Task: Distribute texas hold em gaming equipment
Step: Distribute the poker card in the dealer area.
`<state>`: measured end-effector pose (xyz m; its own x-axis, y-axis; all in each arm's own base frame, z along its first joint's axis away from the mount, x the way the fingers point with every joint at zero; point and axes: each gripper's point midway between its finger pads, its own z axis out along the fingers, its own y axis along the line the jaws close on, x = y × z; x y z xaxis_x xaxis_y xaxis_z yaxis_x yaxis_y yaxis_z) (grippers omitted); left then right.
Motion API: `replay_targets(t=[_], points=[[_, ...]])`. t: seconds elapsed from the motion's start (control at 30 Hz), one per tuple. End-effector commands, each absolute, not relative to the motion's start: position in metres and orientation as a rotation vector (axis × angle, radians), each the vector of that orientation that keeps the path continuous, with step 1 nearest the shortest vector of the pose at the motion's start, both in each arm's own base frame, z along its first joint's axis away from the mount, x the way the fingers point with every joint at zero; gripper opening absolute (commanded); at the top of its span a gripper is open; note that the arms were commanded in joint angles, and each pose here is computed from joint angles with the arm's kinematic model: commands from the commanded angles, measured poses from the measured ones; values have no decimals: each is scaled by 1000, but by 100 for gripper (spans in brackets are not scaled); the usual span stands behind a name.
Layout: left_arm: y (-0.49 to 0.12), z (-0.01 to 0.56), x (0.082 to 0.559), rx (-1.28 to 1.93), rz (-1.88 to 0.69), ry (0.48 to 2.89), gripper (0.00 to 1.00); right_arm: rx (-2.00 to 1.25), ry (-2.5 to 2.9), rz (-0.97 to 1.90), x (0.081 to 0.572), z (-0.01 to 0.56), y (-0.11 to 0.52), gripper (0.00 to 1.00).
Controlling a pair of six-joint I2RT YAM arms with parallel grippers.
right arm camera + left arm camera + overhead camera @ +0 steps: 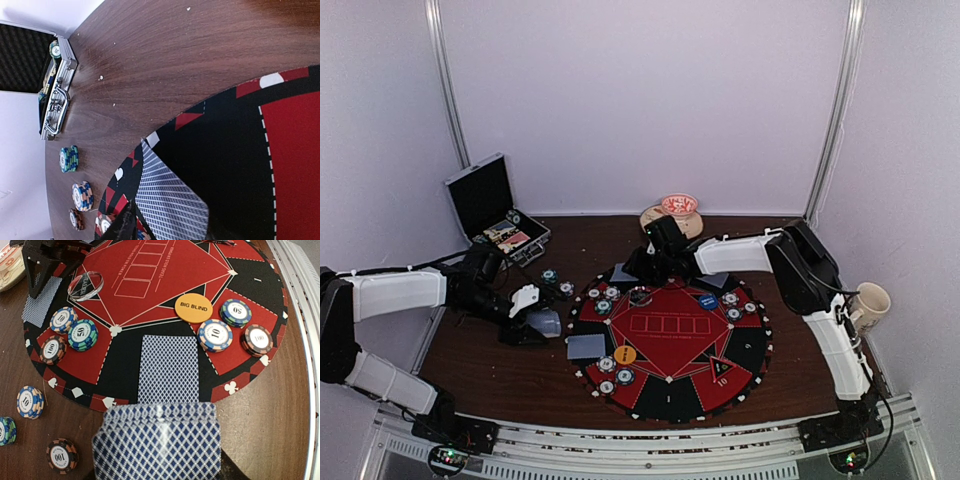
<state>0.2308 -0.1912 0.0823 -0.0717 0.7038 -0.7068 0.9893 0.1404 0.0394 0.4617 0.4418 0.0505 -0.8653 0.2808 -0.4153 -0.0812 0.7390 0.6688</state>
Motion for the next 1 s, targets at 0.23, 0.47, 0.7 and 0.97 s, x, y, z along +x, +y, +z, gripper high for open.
replay_targets(t=[0.23,0.47,0.7,0.97], points=[[-194,86,235,1621,-625,1797,52,153,2408,1116,457,55,458,21],[-194,86,235,1622,-625,1795,52,170,2376,1160,453,65,455,0],[-194,86,236,1621,-625,1796,52,226,2316,1277,455,69,462,0],[-194,85,235,1622,-627,1798,52,269,2296,1310,470,63,475,0]])
